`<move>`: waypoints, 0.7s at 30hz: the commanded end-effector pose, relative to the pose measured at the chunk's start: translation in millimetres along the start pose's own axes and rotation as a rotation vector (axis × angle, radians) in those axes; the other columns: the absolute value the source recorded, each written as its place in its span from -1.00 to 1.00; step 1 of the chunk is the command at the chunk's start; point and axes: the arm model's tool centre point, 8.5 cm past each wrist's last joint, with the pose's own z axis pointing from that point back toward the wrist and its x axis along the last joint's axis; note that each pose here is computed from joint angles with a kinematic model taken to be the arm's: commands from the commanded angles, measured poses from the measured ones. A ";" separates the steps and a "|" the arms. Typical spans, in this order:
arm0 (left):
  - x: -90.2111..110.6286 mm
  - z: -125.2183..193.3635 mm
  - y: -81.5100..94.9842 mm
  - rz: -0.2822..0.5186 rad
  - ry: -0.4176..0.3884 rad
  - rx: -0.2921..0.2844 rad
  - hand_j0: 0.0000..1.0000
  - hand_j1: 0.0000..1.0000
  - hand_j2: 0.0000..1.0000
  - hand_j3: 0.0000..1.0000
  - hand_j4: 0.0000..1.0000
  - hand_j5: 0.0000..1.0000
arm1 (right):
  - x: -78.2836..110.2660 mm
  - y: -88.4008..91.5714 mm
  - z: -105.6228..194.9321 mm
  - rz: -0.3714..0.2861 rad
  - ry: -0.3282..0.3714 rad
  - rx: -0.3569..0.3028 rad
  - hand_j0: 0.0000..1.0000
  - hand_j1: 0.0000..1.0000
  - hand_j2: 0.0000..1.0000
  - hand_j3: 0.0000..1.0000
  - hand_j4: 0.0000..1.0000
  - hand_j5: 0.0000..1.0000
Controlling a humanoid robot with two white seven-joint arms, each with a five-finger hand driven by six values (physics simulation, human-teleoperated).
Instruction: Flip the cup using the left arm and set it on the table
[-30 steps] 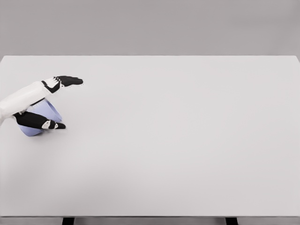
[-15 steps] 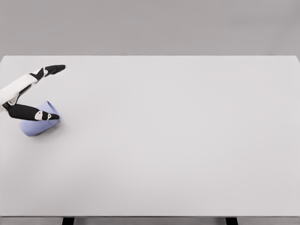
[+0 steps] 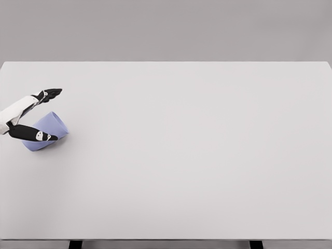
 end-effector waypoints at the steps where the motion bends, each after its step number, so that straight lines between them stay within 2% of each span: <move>1: 0.5 -1.4 3.4 0.000 0.015 0.011 1.00 1.00 1.00 1.00 1.00 1.00 | 0.0 0.0 0.0 0.000 0.000 0.000 1.00 1.00 1.00 1.00 1.00 1.00; 3: -1.6 -1.1 1.1 0.002 0.025 0.007 1.00 1.00 1.00 1.00 1.00 1.00 | -0.2 0.0 0.0 0.000 0.002 0.000 1.00 1.00 1.00 1.00 1.00 1.00; 6: -6.9 -9.7 -12.7 0.017 0.072 -0.009 1.00 1.00 1.00 1.00 1.00 1.00 | 0.0 0.0 0.0 0.000 0.000 0.000 1.00 1.00 1.00 1.00 1.00 1.00; 11: 1.1 -8.1 9.8 -0.004 0.060 0.053 1.00 1.00 1.00 1.00 1.00 1.00 | 0.0 0.0 0.0 0.000 0.000 0.000 1.00 1.00 1.00 1.00 1.00 1.00; 16: -1.2 -8.4 4.8 0.001 0.065 0.045 1.00 1.00 1.00 1.00 1.00 1.00 | 0.0 0.0 0.0 0.000 0.000 0.000 1.00 1.00 1.00 1.00 1.00 1.00; 19: -7.5 -8.3 4.8 -0.005 0.128 0.045 1.00 1.00 1.00 1.00 1.00 1.00 | 0.0 0.0 0.0 0.000 0.000 0.000 1.00 1.00 1.00 1.00 1.00 1.00; 21: -6.6 -11.8 0.2 0.004 0.122 0.042 1.00 1.00 1.00 1.00 1.00 1.00 | 0.0 0.0 0.0 0.000 0.000 0.000 1.00 1.00 1.00 1.00 1.00 1.00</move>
